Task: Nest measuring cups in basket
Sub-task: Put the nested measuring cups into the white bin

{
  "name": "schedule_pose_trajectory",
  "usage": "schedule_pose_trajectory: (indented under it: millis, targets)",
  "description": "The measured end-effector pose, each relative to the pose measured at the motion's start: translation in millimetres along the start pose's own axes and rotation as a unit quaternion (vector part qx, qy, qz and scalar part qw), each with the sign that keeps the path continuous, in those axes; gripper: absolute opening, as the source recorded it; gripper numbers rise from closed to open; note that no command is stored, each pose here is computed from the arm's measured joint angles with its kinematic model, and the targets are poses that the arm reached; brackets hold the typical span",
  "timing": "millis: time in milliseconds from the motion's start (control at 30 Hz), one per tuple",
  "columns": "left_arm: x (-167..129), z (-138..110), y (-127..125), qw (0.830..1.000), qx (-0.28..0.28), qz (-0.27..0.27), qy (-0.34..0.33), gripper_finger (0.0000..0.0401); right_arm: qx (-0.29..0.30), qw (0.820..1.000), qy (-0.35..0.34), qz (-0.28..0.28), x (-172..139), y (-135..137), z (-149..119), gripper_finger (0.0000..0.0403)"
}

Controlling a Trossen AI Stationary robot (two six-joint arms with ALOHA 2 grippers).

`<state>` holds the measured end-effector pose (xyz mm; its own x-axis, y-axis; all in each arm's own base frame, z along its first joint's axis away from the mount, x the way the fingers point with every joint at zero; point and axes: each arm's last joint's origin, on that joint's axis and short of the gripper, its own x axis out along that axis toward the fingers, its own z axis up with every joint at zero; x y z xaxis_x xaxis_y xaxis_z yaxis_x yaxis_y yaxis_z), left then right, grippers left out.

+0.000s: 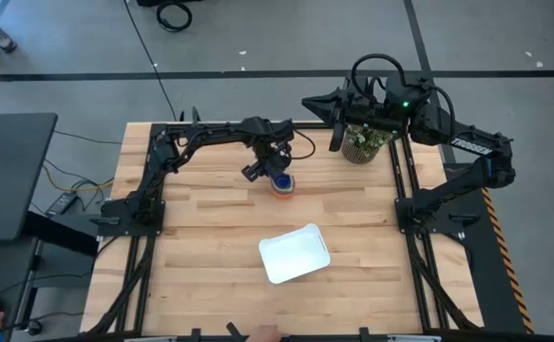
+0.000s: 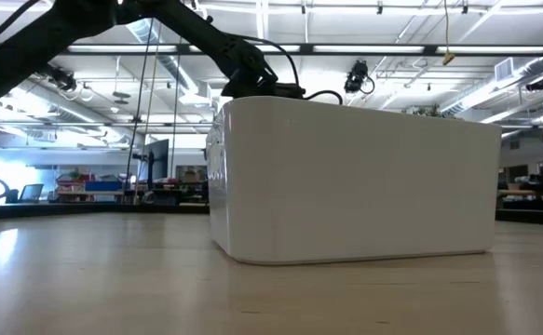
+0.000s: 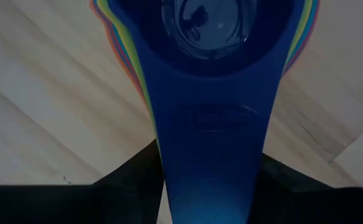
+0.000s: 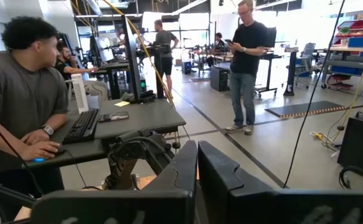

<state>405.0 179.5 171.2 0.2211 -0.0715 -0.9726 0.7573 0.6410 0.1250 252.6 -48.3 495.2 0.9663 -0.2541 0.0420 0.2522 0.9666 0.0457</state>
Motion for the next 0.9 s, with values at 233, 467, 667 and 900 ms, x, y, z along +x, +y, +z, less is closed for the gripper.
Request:
schedule_pose_trajectory:
  millis: [233,467,667,900]
  targets:
    - [0,0,0,1.0,-0.018,-0.001,0.001,0.0168,0.0,1.0,0.0,0.0,0,0,0,0.0022]
    - [-5,1,1,1.0,-0.022,0.005,0.014,0.0158,0.0,1.0,0.0,0.0,0,0,0,0.0022]
    - [-19,4,3,1.0,-0.025,-0.001,0.018,0.0156,0.0,1.0,0.0,0.0,0,0,0,0.0022]
    - [-19,5,2,1.0,-0.019,-0.004,0.019,0.0156,0.0,1.0,0.0,0.0,0,0,0,0.0022]
